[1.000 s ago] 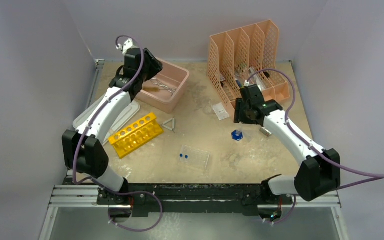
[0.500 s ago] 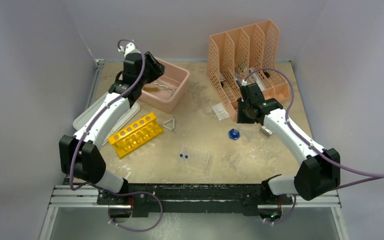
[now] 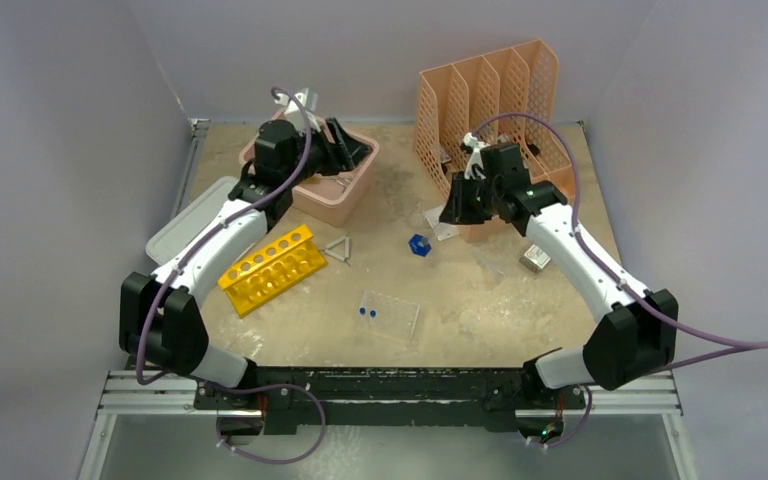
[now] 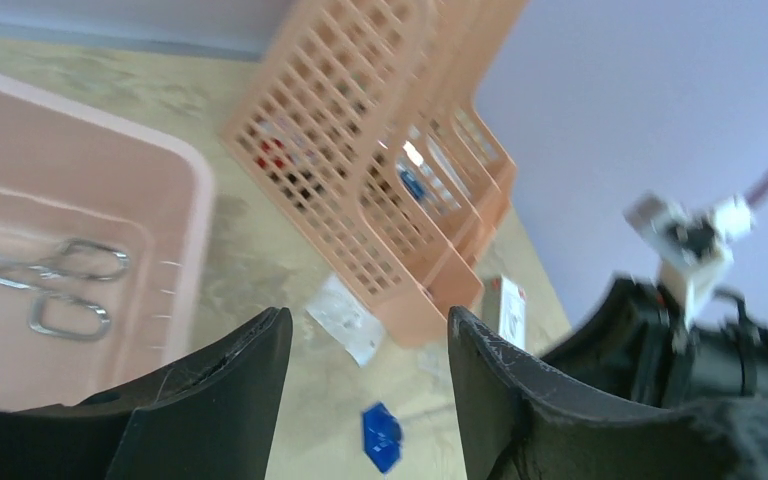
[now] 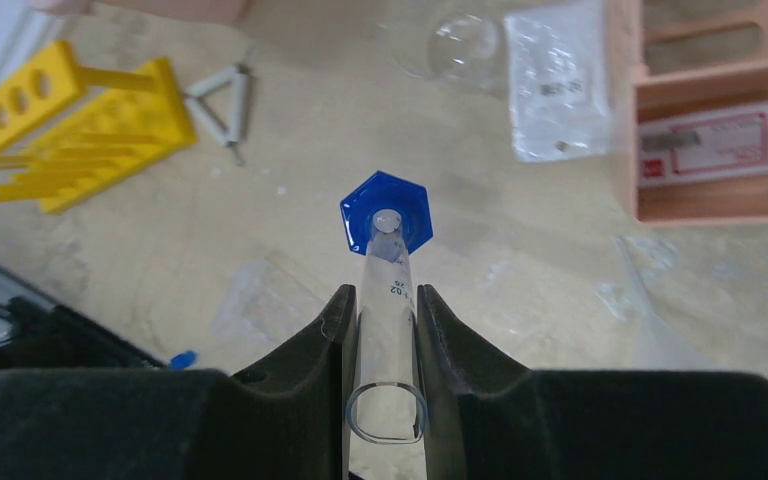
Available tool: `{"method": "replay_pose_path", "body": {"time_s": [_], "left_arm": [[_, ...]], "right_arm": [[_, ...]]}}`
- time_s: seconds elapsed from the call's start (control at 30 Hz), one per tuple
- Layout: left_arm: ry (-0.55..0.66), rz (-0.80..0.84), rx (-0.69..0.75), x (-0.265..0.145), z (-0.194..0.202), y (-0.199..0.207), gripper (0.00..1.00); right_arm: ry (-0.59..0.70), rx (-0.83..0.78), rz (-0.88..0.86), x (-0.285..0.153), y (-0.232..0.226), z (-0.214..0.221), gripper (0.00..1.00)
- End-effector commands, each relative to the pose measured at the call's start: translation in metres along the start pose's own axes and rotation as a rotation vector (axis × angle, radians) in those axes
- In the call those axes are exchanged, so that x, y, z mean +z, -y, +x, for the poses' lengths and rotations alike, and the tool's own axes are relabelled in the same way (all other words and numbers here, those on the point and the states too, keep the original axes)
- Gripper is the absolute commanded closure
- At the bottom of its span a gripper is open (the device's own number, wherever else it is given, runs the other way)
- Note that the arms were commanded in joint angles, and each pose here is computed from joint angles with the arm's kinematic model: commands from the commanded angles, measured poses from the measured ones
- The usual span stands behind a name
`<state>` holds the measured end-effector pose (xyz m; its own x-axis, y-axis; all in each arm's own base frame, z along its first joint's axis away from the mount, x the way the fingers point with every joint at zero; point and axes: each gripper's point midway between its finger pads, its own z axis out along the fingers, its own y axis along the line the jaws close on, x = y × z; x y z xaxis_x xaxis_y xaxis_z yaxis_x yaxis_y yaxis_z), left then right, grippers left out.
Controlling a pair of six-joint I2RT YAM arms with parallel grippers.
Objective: Organize the chemistry lab equipment
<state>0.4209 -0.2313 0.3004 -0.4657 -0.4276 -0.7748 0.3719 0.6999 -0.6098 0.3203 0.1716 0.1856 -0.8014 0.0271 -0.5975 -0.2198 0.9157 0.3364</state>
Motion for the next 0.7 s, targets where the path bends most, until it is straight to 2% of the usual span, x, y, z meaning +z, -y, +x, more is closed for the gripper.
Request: {"method": "replay_pose_path", "body": {"time_s": [0.0,0.2,0.37,0.67], "left_arm": [[-0.08,0.284,0.174,-0.007,0.023,0.058,0.42],[-0.346,0.497,0.304,-0.021,0.069,0.079,0.42],[-0.393,0.607,0.359,-0.037,0.082,0.089,0.41],[-0.482,0.654,0.382,-0.04,0.114,0.086,0.42]], "right_arm": [[0.09,-0.077,-0.279,-0.018,-0.058,-0.042,0.8],[0.088,-0.194,-0.503,-0.04,-0.099,-0.054,0.81],[0.052,-0.236,-0.657,-0.053,-0.123,-0.055,0.81],[0.03,-0.262,-0.718,-0.054,-0.131,-0.057,0.81]]}}
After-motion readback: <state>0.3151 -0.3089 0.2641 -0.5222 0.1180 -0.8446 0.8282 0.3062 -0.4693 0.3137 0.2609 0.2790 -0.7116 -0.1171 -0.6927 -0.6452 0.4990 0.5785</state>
